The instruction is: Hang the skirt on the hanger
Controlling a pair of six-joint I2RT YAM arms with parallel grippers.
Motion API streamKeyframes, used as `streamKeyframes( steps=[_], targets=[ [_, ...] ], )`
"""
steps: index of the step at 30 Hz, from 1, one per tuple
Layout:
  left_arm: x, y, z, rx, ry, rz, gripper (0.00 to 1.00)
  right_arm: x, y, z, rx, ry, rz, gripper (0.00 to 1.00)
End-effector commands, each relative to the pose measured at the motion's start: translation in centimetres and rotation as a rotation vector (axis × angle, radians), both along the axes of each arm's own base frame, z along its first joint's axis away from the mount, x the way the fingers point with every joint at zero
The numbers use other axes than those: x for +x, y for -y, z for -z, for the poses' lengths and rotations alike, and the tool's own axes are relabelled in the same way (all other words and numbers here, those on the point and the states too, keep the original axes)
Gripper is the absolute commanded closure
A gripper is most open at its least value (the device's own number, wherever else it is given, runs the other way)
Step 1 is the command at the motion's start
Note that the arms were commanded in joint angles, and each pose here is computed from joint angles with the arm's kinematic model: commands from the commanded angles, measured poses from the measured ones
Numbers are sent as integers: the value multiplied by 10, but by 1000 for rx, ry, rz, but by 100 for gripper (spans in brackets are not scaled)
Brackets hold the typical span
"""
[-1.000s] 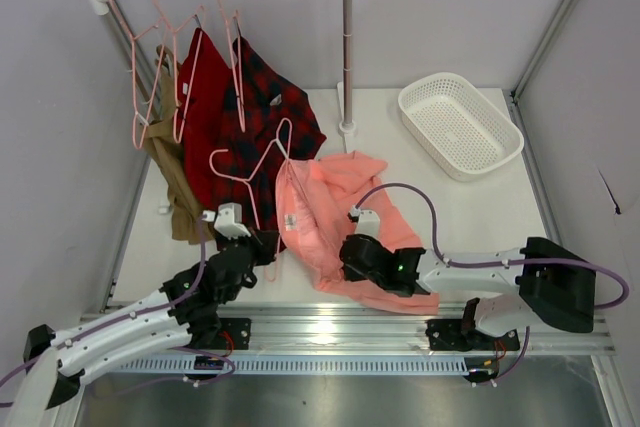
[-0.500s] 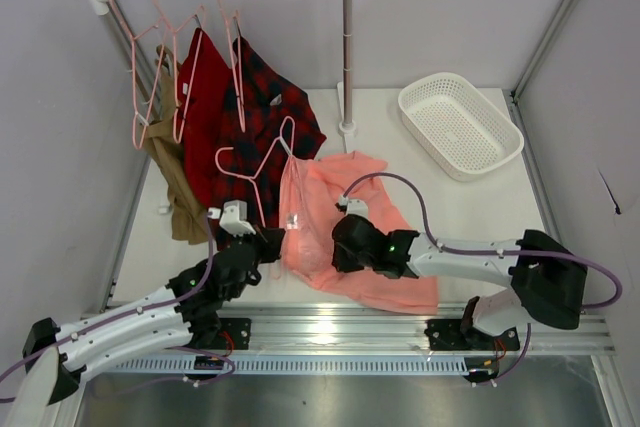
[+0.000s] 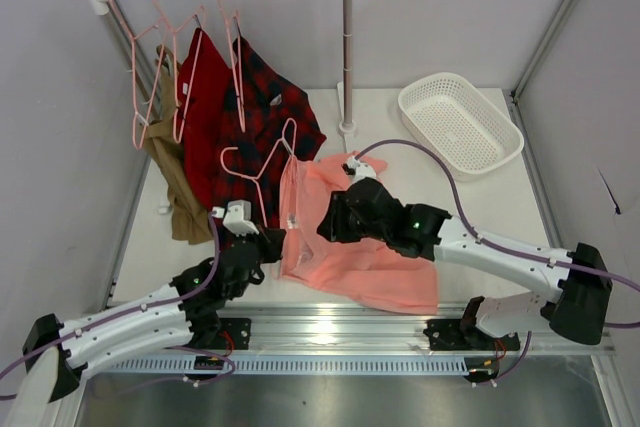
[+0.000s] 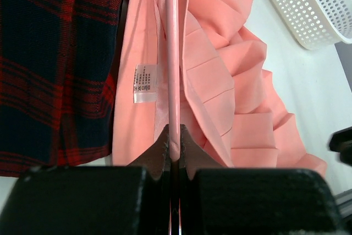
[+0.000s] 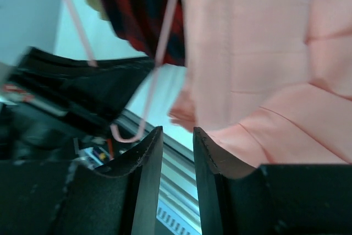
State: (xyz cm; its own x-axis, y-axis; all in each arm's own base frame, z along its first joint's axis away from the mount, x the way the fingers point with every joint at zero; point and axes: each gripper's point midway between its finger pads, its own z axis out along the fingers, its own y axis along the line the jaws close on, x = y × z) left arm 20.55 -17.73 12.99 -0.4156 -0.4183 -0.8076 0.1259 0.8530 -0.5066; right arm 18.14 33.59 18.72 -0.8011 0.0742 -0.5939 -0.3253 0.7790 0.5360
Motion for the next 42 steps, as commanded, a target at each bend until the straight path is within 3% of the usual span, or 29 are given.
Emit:
streamKeyframes(
  steps=[1,12,18,26,33,42],
  targets=[
    [6,3,-21,-60,53,-16,100,1,-31,-39,100,61,-67,65],
    [4,-6,-21,-71,65,-39,100,-15,-83,9,102,-58,-87,69],
    [4,-8,-20,-75,66,-44,100,-16,-76,72,-75,-53,-49,71],
    [4,-10,-17,-66,60,-49,100,-14,-55,108,-259,-14,-28,72],
    [4,-7,-15,-60,52,-43,100,-27,-36,128,-290,-20,-44,71],
    [4,-7,-13,-56,49,-44,100,-15,-53,121,-169,3,-35,57]
  ],
)
